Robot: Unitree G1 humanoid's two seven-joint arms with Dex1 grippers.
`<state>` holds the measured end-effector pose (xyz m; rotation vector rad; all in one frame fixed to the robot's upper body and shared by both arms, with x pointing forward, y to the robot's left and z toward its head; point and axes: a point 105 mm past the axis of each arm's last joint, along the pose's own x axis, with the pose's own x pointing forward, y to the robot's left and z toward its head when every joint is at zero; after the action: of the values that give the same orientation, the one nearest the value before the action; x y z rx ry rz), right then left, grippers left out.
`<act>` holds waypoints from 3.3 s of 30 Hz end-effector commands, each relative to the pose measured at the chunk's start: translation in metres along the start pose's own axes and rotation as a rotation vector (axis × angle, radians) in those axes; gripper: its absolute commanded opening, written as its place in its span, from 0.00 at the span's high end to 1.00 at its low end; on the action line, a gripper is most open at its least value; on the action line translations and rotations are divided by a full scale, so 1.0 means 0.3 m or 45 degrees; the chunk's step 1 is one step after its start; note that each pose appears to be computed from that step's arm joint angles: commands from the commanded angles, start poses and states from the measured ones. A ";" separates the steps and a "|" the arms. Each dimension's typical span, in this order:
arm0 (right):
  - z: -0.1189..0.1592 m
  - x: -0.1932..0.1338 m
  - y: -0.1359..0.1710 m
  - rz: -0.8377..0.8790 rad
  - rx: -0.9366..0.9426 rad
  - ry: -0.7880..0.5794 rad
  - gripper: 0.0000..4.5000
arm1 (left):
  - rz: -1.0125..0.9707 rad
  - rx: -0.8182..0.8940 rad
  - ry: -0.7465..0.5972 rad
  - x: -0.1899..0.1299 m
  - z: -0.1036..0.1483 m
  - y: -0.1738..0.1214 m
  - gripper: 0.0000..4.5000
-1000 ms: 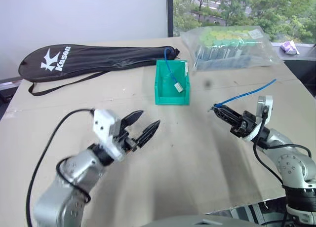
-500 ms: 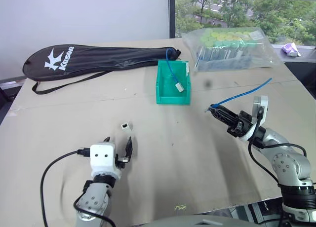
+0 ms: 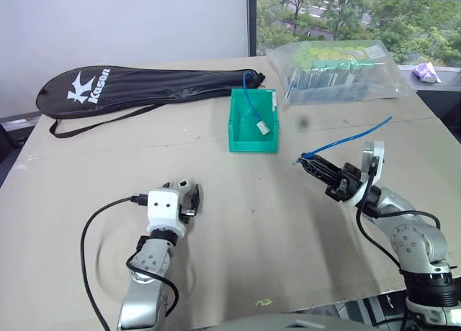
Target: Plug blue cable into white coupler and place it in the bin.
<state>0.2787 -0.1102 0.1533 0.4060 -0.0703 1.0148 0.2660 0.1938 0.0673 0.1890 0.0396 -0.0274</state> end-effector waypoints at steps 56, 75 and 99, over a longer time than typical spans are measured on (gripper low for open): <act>-0.096 0.183 0.124 0.511 -0.514 0.524 1.00 | -2.048 0.221 -0.280 0.079 0.285 -0.266 0.88; -0.428 0.088 0.003 0.575 -0.551 1.024 1.00 | -1.954 0.294 -0.208 0.106 0.104 -0.384 0.88; -0.026 0.269 0.074 0.516 -0.568 0.455 1.00 | -1.441 0.214 -0.049 0.019 0.178 -0.105 0.01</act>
<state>0.3005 -0.0339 0.1396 -0.2154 0.0572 1.4199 0.2695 0.1511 0.0884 0.3170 0.1678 -1.2339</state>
